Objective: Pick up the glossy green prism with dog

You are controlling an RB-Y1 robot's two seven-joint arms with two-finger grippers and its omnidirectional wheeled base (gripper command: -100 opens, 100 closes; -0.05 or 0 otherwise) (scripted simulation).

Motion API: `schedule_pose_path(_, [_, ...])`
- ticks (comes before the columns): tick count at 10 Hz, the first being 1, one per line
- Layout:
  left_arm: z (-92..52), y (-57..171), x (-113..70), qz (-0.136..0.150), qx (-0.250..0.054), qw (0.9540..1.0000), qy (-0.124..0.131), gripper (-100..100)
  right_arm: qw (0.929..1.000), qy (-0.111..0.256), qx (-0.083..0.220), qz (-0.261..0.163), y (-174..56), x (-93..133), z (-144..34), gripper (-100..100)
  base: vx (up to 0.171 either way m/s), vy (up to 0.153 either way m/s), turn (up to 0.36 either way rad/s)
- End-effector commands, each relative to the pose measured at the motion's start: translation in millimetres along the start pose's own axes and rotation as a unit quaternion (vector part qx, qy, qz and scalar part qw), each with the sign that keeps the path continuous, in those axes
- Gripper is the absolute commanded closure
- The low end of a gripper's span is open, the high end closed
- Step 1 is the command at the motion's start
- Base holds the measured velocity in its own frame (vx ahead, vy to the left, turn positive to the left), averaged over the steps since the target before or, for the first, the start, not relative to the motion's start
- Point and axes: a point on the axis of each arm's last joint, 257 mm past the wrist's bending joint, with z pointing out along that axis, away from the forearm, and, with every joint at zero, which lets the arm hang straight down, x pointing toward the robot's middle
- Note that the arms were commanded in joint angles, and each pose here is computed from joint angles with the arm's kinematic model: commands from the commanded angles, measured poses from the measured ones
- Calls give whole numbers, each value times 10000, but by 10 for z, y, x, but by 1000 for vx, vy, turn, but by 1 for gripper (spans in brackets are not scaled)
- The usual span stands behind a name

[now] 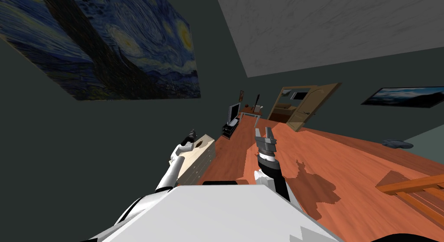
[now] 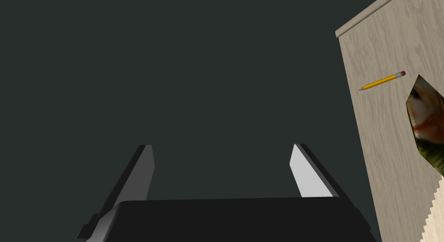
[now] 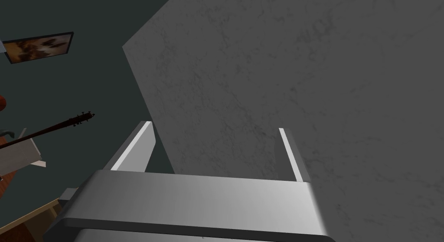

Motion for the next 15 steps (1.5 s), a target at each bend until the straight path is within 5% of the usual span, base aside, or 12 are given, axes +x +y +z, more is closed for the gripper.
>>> schedule_pose_path(1, [37,180,-100,-85,-258,9996,-93,-100,10000,0,0,0,0,0,0,0,14,-4,-3])
schedule_pose_path(7, [174,687,-411,-608,-1164,9901,-489,-100,10000,0,0,0,0,0,0,0,22,1,-11])
schedule_pose_path(10, [196,928,-586,-994,-1653,9785,-727,-100,10000,0,0,0,0,0,0,0,33,4,-22])
schedule_pose_path(12, [161,1100,-615,-1004,-1819,9751,-773,-100,10000,0,0,0,0,0,0,0,23,5,-5])
schedule_pose_path(13, [163,1155,-683,-1203,-1992,9686,-872,-100,10000,0,0,0,0,0,0,0,25,11,-25])
schedule_pose_path(15, [131,1279,-700,-1211,-2111,9657,-906,-100,10000,0,0,0,0,0,0,0,24,9,-13])
